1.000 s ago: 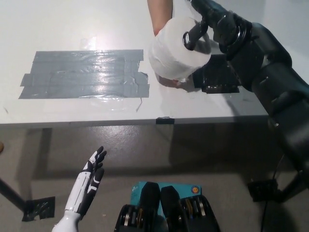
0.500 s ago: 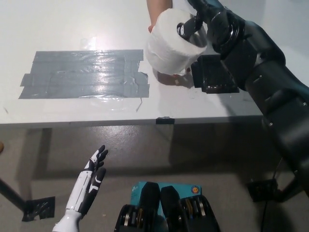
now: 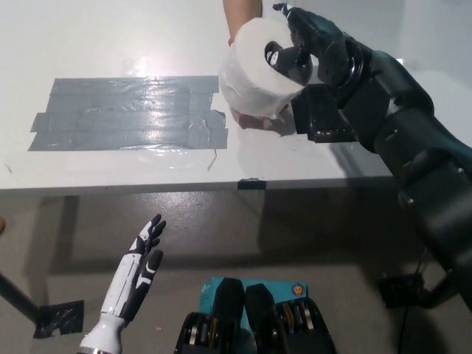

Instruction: A person hands over a roll of toilet paper to the robot , and the robot inserts its right thumb into the hole in the centre to grab the roll, and then places it on the balck area on the desk.

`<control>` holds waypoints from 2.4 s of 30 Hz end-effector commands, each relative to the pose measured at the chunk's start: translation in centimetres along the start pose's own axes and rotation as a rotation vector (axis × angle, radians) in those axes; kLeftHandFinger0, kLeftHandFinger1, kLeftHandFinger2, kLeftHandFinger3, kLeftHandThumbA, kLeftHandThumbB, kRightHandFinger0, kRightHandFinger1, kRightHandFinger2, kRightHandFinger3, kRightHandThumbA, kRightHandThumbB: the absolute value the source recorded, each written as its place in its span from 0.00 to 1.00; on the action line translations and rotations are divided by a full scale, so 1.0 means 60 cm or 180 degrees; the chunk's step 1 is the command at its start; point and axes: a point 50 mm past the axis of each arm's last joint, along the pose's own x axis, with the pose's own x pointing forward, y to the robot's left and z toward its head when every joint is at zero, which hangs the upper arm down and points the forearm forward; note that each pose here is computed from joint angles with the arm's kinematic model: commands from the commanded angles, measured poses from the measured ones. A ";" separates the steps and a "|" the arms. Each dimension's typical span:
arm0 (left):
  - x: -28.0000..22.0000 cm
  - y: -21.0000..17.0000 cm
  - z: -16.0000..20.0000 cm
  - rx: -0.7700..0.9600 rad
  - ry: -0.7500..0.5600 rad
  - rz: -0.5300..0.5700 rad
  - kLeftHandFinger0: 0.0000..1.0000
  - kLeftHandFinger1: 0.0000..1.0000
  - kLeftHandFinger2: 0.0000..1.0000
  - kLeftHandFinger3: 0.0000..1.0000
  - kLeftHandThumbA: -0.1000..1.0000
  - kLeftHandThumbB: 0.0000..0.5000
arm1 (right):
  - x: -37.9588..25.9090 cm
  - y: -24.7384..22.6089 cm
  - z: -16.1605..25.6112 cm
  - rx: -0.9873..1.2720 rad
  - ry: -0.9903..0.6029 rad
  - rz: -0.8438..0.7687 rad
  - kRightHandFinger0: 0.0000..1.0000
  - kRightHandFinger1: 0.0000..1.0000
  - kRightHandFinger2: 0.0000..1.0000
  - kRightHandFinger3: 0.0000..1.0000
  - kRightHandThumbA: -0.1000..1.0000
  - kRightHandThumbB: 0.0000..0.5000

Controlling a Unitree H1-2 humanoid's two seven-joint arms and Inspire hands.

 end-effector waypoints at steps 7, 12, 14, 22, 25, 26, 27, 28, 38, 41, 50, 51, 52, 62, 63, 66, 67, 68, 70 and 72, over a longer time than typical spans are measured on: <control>0.017 0.013 0.022 0.0104 -0.0227 0.0037 1.00 1.00 1.00 1.00 1.00 0.41 | -0.003 -0.016 0.004 -0.0135 0.0339 0.0744 1.00 1.00 1.00 1.00 0.68 1.00; 0.023 0.014 0.027 0.0121 -0.0258 0.0022 1.00 1.00 1.00 1.00 1.00 0.41 | -0.009 -0.016 0.001 -0.0028 0.0486 0.1260 1.00 1.00 1.00 1.00 0.65 1.00; 0.025 0.015 0.027 0.0116 -0.0267 0.0019 1.00 1.00 1.00 1.00 1.00 0.40 | -0.011 -0.019 0.002 -0.0005 0.0588 0.1371 1.00 1.00 1.00 1.00 0.61 1.00; 0.035 0.013 0.028 0.0143 -0.0333 -0.0007 1.00 1.00 1.00 1.00 1.00 0.39 | -0.008 -0.018 -0.009 -0.0438 0.0543 0.1108 0.00 0.25 0.53 0.65 0.02 0.66; 0.039 0.013 0.028 0.0150 -0.0353 -0.0006 1.00 1.00 1.00 1.00 1.00 0.42 | -0.005 -0.014 -0.020 0.0008 0.0355 0.0704 0.09 0.39 0.54 0.39 0.00 0.48; 0.039 0.013 0.028 0.0147 -0.0351 -0.0005 1.00 1.00 1.00 1.00 1.00 0.43 | -0.005 -0.013 -0.021 0.0104 0.0337 0.0675 0.06 0.40 0.55 0.34 0.00 0.50; 0.039 0.014 0.028 0.0137 -0.0344 -0.0012 1.00 1.00 1.00 1.00 1.00 0.42 | -0.004 -0.012 -0.025 0.0361 0.0274 0.0585 0.03 0.44 0.62 0.28 0.00 0.54; 0.041 0.014 0.029 0.0138 -0.0347 -0.0010 1.00 1.00 1.00 1.00 1.00 0.41 | -0.004 -0.013 -0.025 0.0471 0.0270 0.0552 0.01 0.46 0.69 0.31 0.00 0.52; 0.052 0.020 0.033 0.0174 -0.0397 -0.0003 1.00 1.00 1.00 1.00 1.00 0.43 | -0.007 0.017 -0.064 0.2529 0.0189 0.0224 0.07 0.56 0.89 0.97 0.00 0.54; 0.055 0.017 0.033 0.0174 -0.0398 -0.0002 1.00 1.00 1.00 1.00 1.00 0.42 | -0.010 0.038 -0.078 0.3548 0.0101 0.0314 0.02 0.59 1.00 1.00 0.00 0.45; 0.056 0.018 0.033 0.0176 -0.0394 0.0002 1.00 1.00 1.00 1.00 1.00 0.39 | -0.019 0.086 -0.111 0.5169 0.0037 0.0468 0.00 0.42 0.83 0.96 0.00 0.41; 0.056 0.019 0.033 0.0174 -0.0392 0.0001 1.00 1.00 1.00 1.00 1.00 0.39 | -0.020 0.088 -0.115 0.5249 -0.0022 0.0473 0.00 0.39 0.78 0.85 0.00 0.40; 0.057 0.018 0.033 0.0168 -0.0388 0.0000 1.00 1.00 1.00 1.00 1.00 0.39 | -0.021 0.089 -0.118 0.5303 -0.0062 0.0474 0.00 0.37 0.76 0.83 0.00 0.37; 0.058 0.018 0.031 0.0178 -0.0394 -0.0006 1.00 1.00 1.00 1.00 1.00 0.39 | -0.027 0.064 -0.136 0.5901 -0.0404 0.0531 0.00 0.32 0.73 1.00 0.00 0.41; 0.058 0.019 0.031 0.0182 -0.0389 -0.0001 1.00 1.00 1.00 1.00 1.00 0.39 | -0.026 0.059 -0.135 0.5902 -0.0434 0.0533 0.00 0.32 0.76 1.00 0.00 0.39; 0.059 0.022 0.030 0.0198 -0.0380 0.0001 1.00 1.00 1.00 1.00 1.00 0.37 | -0.027 0.038 -0.133 0.5860 -0.0605 0.0573 0.00 0.29 0.76 0.96 0.00 0.34; 0.059 0.022 0.030 0.0197 -0.0383 0.0001 1.00 1.00 1.00 1.00 1.00 0.37 | -0.028 0.033 -0.134 0.5859 -0.0637 0.0583 0.00 0.32 0.79 0.98 0.00 0.35; 0.060 0.022 0.030 0.0193 -0.0383 0.0001 1.00 1.00 1.00 1.00 1.00 0.38 | -0.029 0.024 -0.137 0.5850 -0.0674 0.0581 0.00 0.35 0.82 0.98 0.00 0.34; 0.058 0.023 0.029 0.0193 -0.0371 0.0001 1.00 1.00 1.00 1.00 1.00 0.38 | -0.032 0.010 -0.145 0.5730 -0.0759 0.0577 0.00 0.39 0.81 0.99 0.00 0.29; 0.058 0.024 0.029 0.0207 -0.0373 -0.0001 1.00 1.00 1.00 1.00 1.00 0.38 | -0.034 0.003 -0.150 0.5643 -0.0802 0.0581 0.00 0.41 0.83 0.96 0.00 0.27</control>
